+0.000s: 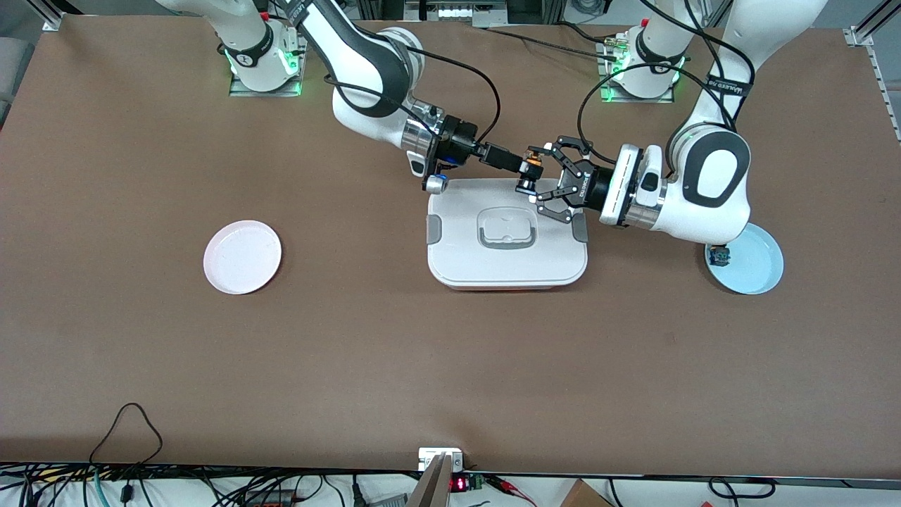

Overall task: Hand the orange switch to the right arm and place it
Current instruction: 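Grasp the orange switch with the right gripper and open the left gripper, then carry the switch to the white plate while the left gripper withdraws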

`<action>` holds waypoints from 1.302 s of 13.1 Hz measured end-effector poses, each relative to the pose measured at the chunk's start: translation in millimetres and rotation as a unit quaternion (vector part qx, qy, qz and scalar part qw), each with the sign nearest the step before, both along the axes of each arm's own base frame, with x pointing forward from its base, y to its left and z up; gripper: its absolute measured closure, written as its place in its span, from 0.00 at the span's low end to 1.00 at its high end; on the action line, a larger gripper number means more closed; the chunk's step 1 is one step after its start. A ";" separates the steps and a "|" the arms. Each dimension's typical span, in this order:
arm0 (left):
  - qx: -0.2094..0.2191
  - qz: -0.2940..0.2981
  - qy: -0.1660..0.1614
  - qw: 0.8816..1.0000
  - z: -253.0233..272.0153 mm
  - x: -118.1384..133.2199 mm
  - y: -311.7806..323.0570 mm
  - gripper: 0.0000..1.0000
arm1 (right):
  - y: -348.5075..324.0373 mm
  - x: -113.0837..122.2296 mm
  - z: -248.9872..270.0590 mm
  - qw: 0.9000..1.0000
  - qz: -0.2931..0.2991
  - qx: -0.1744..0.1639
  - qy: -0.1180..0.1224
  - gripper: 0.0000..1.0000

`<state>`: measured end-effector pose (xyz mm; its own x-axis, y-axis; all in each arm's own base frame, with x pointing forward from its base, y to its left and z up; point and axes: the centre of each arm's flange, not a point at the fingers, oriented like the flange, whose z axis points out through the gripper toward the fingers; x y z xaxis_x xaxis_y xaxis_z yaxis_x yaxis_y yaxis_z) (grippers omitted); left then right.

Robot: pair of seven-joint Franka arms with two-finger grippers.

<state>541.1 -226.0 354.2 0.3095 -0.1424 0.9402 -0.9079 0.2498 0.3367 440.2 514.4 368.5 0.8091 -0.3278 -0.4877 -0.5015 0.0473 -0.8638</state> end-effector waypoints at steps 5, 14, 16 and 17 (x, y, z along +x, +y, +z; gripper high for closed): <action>-0.017 0.019 -0.013 1.000 12.3 8.2 -0.7 0.00 | -13.3 16.3 6.1 1.000 -0.008 -0.009 -0.015 0.55; -0.011 0.046 -0.016 0.999 15.4 23.4 76.5 0.00 | -120.9 108.1 19.4 0.996 0.070 -0.041 -0.038 0.55; 0.006 0.042 -0.018 0.999 13.9 23.1 110.6 0.00 | -169.2 123.3 22.2 0.991 0.120 -0.047 -0.040 0.55; 0.016 0.038 -0.019 0.999 13.8 21.7 125.4 0.00 | -199.7 129.9 19.9 0.986 0.151 -0.058 -0.042 0.55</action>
<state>562.8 -100.6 368.0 0.2852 -0.1494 0.9468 -0.9359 0.1697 0.3087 570.1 314.7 388.4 0.9147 -0.1160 -0.3872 -0.4032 -0.1949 -0.8941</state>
